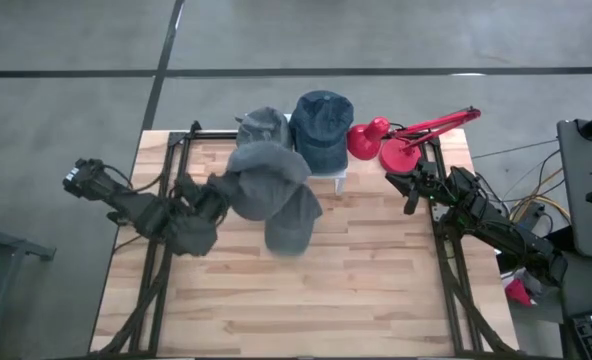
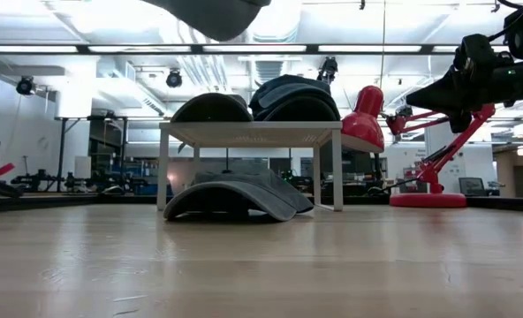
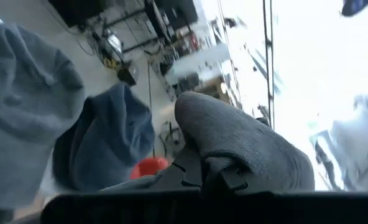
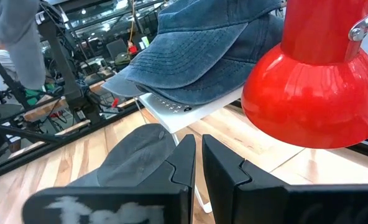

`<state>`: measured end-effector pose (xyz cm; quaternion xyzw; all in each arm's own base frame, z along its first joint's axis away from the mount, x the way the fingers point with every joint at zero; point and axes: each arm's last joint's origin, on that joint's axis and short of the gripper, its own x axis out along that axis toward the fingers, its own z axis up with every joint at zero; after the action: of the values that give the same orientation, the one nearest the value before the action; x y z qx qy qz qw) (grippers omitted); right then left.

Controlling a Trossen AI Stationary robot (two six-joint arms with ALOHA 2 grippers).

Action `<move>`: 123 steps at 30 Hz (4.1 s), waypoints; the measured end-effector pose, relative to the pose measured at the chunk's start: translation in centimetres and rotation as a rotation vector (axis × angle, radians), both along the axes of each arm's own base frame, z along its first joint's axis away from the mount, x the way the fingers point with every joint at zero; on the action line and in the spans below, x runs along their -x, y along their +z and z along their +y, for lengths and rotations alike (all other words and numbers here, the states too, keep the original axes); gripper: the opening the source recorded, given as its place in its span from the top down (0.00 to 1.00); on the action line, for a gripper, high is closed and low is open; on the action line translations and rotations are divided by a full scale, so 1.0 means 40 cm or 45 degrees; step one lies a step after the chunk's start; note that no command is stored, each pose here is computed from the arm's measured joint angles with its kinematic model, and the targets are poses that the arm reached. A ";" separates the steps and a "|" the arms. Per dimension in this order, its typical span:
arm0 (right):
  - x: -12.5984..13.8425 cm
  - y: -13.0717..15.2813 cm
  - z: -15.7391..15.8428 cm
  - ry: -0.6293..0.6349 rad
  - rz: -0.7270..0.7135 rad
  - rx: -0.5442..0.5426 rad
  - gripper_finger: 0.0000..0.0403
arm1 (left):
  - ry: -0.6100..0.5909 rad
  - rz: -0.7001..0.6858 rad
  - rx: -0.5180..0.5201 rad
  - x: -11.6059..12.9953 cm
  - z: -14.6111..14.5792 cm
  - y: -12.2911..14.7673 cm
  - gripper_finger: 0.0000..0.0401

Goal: Pick & Place hat
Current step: Stack the bottom gray cap on the gray cap on the shelf, then stack the gray cap on the stacked gray caps on the shelf

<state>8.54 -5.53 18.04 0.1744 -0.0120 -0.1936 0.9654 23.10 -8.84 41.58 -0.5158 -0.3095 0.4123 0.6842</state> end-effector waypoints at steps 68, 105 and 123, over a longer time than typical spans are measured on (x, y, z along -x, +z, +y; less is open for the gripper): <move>0.000 -0.002 0.000 0.001 0.006 -0.010 0.93 | 0.351 -0.092 0.501 -0.047 0.415 -0.120 0.99; 0.000 -0.002 0.000 0.000 0.005 -0.010 0.93 | 0.156 0.302 0.316 0.038 0.404 -0.052 0.51; 0.000 -0.002 0.000 -0.003 -0.019 -0.067 0.93 | -0.012 0.781 0.139 0.064 0.426 -0.048 0.51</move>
<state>8.53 -5.53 17.98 0.2012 -0.0142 -0.1937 0.9601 20.53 8.19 39.67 -0.4046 -0.0637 0.5616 0.7189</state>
